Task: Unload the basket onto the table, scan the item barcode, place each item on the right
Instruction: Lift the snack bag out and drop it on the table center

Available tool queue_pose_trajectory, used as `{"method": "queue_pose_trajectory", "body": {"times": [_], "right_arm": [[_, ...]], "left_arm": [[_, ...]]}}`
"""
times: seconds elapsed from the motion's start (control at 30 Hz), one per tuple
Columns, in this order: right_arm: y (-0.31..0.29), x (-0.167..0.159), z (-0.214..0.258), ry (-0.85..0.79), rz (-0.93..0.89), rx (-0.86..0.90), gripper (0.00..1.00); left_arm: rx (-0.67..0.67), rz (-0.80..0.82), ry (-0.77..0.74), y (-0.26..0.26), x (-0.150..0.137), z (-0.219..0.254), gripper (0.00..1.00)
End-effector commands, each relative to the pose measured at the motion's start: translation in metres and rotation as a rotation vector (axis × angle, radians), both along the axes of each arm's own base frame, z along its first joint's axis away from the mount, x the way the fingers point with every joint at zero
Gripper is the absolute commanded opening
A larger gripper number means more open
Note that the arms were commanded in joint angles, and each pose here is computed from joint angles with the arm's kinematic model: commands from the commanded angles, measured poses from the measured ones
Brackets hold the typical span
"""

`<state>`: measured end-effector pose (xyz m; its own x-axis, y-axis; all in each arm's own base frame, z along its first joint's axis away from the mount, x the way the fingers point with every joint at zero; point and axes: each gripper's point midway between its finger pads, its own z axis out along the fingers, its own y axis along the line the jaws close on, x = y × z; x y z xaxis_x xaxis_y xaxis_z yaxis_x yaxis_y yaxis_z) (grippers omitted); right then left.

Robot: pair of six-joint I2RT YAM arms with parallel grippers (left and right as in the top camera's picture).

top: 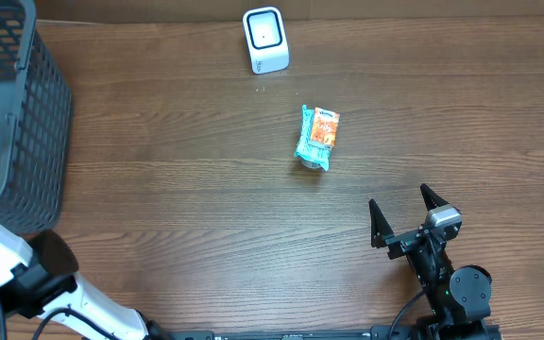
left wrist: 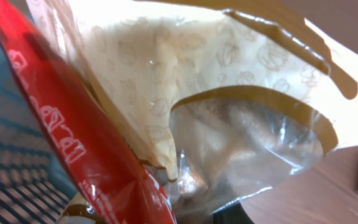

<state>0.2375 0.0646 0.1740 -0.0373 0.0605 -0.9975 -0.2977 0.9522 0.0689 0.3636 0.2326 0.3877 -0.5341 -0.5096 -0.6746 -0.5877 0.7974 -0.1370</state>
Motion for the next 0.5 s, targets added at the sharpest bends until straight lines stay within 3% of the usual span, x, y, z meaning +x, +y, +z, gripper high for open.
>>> {"method": "queue_pose_trajectory", "body": {"times": [0.0,0.33,0.47], "right_arm": [[-0.001,0.000,-0.002,-0.003,-0.006,0.004,1.00],[-0.001,0.000,-0.002,-0.003,-0.006,0.004,1.00],[-0.001,0.000,-0.002,-0.003,-0.006,0.004,1.00]], "left_arm": [[-0.120,-0.060,0.026,-0.047,0.008,-0.011,0.04],[-0.236,-0.286,0.280,-0.159,0.033,-0.078,0.04],[-0.251,-0.266,0.421,-0.196,0.032,-0.119,0.04]]}}
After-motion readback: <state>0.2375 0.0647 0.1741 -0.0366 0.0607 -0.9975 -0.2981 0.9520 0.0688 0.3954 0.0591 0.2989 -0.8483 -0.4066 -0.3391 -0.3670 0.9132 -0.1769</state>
